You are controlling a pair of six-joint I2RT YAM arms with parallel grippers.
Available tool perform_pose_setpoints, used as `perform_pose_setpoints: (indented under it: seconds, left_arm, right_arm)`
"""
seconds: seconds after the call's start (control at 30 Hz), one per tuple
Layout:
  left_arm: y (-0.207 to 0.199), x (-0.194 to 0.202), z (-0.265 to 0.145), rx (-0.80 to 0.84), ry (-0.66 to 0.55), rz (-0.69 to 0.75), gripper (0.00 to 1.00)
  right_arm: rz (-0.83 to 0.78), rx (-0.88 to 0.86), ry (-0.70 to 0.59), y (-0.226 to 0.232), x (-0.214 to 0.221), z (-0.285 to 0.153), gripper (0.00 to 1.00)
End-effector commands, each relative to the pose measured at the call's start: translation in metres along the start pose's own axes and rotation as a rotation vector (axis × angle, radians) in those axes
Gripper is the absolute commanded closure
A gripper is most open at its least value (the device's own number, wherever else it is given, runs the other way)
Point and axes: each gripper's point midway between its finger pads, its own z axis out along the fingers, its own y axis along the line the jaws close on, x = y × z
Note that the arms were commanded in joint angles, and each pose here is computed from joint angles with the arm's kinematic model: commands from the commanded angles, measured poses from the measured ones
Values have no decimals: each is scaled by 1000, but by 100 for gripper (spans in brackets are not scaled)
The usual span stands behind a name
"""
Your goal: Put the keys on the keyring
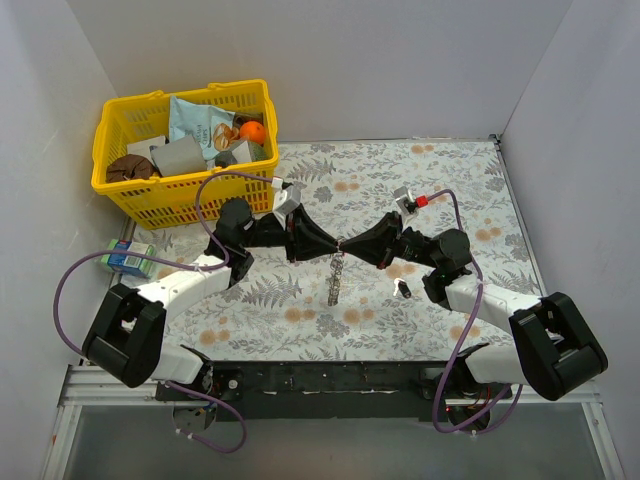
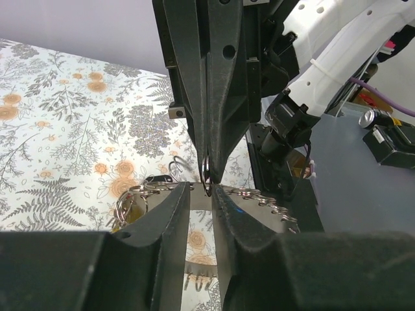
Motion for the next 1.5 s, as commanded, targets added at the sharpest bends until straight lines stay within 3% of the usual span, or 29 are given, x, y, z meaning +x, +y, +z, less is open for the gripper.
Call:
perform_pose_setpoints:
  seconds: [0.0,0.13,0.4,0.53,0.57,0.67,0.97,1.17,1.2,1.27,1.3,1.47]
  left_arm:
    - [-1,-16,6,19,-24,43,83]
    - [0,-14,6,26,-8,45,100]
    - [8,-19,6,-15,32,84,100]
    - [14,-15,5,-51,111,74,100]
    - [15,-22,6,-54,115,93,100]
    - [17,-24,4,-69,159,119,100]
    - [27,-13,-10,-164,303,147,100]
    - [30,-3,-21,-226,392,150,100]
    - [33,-2,-23,-243,408,166,100]
    - [32,3,-28,-255,438,153,100]
    - [33,6,-32,-267,455,154,100]
    - [33,19,-42,-291,516,144,100]
  right_arm:
    - [-468,-256,-311,79,-80,-8,99]
    - [-467,-257,-312,79,-80,-8,99]
    - [-454,-265,-272,77,-74,-6,97]
    - [-443,-250,-258,73,-71,-6,67]
    - [-443,-244,-256,72,-69,-7,63]
    - [-442,-222,-243,68,-67,-7,54]
    - [-440,-151,-194,53,-63,-7,40]
    - [-298,59,-96,9,-55,-7,25]
    - [-192,155,-26,-12,-39,-10,24]
    - [-185,222,24,-23,-42,-9,24]
    - [-104,312,87,-39,-27,-17,24]
    - [-17,506,159,-63,-11,-39,23]
